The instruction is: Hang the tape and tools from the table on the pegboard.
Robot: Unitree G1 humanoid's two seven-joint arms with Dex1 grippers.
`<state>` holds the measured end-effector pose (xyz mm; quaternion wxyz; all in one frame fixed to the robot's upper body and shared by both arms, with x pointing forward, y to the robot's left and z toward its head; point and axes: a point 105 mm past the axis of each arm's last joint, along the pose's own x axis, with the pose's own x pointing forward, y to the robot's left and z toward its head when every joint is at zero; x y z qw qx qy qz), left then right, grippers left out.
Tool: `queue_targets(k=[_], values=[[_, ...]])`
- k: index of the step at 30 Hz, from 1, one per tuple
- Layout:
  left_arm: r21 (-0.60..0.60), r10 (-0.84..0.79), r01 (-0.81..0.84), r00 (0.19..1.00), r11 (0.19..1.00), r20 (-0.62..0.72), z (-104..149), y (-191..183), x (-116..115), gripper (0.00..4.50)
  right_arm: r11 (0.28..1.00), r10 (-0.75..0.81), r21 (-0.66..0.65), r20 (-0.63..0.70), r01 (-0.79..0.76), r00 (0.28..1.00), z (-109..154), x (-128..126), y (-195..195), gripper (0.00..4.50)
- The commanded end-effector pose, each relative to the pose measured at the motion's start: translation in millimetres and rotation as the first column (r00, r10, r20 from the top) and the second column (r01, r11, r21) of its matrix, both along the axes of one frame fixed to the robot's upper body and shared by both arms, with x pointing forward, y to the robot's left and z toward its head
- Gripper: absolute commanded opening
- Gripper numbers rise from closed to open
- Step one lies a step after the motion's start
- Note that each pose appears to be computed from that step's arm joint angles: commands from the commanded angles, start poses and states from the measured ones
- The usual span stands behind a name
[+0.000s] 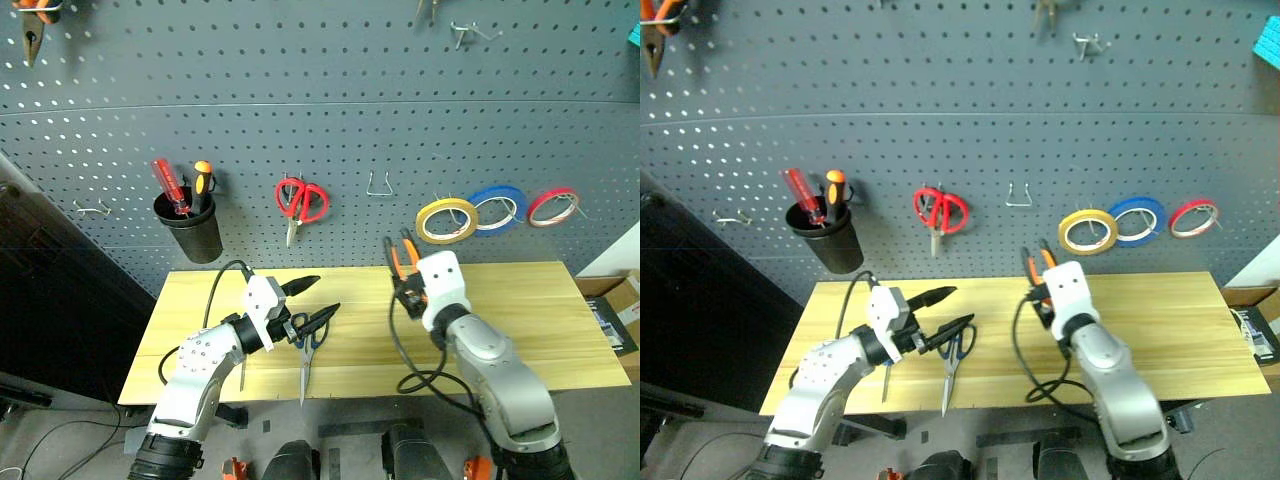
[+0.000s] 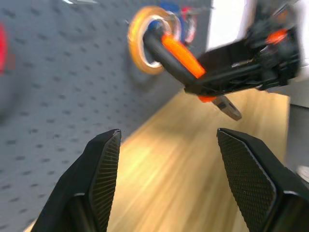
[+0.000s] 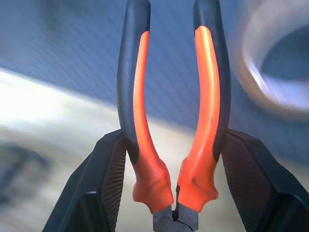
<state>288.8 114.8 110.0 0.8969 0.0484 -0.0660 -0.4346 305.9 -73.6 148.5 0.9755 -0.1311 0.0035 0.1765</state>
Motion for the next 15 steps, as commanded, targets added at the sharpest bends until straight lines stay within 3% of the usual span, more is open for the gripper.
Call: queue_targets(k=[1, 5, 15], values=[[-0.049, 0.043, -0.040, 0.997, 0.998, 0.061, 20.2, 3.5, 3.2, 3.36, 0.999, 0.018, 0.028, 0.283, -0.027, 0.959, 66.6, -0.9, 13.7, 2.69], [-0.125, 0.145, -0.138, 0.988, 0.983, 0.051, 38.3, 3.2, 22.2, 3.36, 0.997, 0.031, 0.052, 0.480, -0.064, 0.877, 127.0, 22.6, 21.2, 2.69], [-0.172, 0.121, -0.101, 0.986, 0.980, 0.110, 68.6, -18.8, 24.1, 3.36, 0.996, 0.040, 0.040, 0.584, -0.078, 0.811, 155.0, 68.2, 23.1, 2.69]])
